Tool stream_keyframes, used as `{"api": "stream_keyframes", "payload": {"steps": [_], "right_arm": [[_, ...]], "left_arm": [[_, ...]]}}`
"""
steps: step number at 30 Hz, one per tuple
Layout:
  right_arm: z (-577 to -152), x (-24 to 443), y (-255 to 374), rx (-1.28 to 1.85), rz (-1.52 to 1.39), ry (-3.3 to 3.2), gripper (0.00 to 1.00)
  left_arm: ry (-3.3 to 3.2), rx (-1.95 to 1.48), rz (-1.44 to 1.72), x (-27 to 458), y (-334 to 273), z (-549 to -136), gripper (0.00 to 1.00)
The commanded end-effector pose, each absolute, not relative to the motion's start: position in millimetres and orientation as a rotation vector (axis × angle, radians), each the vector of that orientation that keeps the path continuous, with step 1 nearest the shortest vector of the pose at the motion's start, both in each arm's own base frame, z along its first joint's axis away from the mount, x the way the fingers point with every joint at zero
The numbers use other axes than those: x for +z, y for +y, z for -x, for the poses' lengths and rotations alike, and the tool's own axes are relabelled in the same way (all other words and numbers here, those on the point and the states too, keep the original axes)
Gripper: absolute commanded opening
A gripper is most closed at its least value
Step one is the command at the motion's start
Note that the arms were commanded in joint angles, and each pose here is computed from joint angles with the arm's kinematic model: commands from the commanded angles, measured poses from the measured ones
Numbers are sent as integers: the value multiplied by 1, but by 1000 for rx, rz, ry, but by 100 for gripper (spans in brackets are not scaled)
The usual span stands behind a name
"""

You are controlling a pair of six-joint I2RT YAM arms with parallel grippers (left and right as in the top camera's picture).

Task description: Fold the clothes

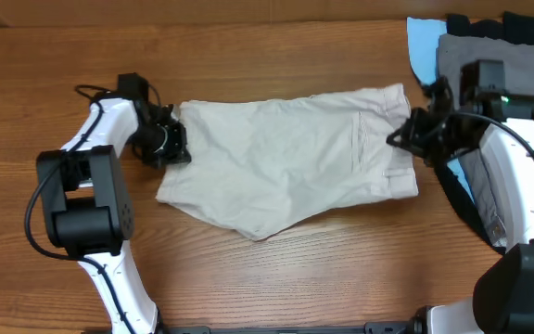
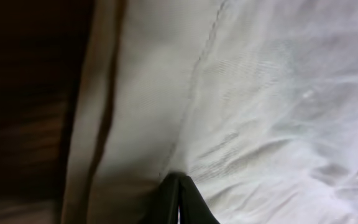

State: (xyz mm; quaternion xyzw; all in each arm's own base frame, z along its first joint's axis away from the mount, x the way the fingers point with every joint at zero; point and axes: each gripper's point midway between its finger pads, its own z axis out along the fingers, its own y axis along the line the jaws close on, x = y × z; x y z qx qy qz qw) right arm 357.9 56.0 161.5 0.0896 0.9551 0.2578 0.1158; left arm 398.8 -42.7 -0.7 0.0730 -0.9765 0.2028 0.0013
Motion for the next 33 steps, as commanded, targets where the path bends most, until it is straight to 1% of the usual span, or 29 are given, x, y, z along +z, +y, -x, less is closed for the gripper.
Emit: {"api": "stream_keyframes", "payload": {"steps": [1,4,5,10,17,21,24,29,30,33], "right_arm": [[-364,192,100,770,-100,2725,4],[-369,194,146,775,-31,2698,4],[-373,197,170,769,-3,2665,4],[-376,203,235,806,102,2579,4],[-377,182,320,891,177,2516,4],[-382,163,350,879,168,2488,4],[-387,157,358,867,145,2470,4],[-394,158,358,854,124,2443,4],[-394,159,358,855,124,2442,4],[-395,160,358,858,125,2438,4]], "left_arm": [[-3017,588,-237,-26,-59,-391,4],[-3031,595,-218,-26,-68,-394,4],[-3033,598,-219,-25,-70,-395,4],[-3042,601,-215,-25,-71,-397,4],[-3057,604,-211,-25,-71,-401,4],[-3072,609,-206,-25,-71,-404,4],[-3069,610,-218,-20,-68,-406,4],[-3077,583,-147,15,-59,-417,4],[-3081,554,-141,24,-56,-419,8],[-3098,472,-122,48,-49,-425,23]]}}
